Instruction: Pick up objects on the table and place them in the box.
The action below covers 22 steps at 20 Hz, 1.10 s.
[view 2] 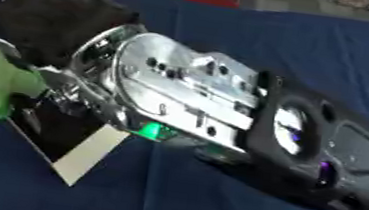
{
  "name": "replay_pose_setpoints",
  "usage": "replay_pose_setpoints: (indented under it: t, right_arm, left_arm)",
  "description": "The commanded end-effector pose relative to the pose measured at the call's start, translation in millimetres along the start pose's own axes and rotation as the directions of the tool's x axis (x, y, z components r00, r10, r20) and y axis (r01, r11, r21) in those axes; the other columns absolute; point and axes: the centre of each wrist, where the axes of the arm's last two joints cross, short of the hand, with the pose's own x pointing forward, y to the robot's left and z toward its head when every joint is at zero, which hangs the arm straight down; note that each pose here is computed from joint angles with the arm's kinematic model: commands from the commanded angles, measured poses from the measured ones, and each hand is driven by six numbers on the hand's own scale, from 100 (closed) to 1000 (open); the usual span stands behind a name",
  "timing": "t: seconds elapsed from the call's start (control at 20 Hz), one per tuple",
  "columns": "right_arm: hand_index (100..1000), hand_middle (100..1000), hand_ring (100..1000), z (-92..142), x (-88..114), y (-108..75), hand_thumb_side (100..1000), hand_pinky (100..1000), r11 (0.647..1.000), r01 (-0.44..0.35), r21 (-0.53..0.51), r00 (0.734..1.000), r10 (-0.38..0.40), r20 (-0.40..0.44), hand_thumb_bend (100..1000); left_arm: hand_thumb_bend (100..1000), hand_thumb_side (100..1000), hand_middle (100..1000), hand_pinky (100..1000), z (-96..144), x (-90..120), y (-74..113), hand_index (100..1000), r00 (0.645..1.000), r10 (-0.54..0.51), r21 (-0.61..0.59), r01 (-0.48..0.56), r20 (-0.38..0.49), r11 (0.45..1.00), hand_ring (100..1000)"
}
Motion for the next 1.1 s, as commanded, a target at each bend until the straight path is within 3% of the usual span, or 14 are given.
replay_pose_setpoints:
  t: [0.05,0.45,1.1]
  right_arm:
    - [611,461,494,-2,-5,-4.1,202,669,0.984,0.126,0.124,0.985,-0.110,-0.133,100]
    - [615,463,505,-9,-12,2.6,203,670,0.981,0.140,0.135,0.982,-0.120,-0.144,100]
    - [711,577,681,-46,-29,31.3,208,728,0.940,0.147,0.308,0.981,-0.099,-0.167,100]
  left_arm:
    - [239,552,536,519,-5,6,3.1,777,0.999,-0.002,0.003,0.001,0.032,1.000,639]
    - [238,552,536,519,-5,6,2.8,777,0.999,0.001,0.004,-0.001,0.034,1.000,639]
    - [236,551,534,519,-5,6,2.0,776,0.999,0.009,0.006,-0.009,0.033,1.000,639]
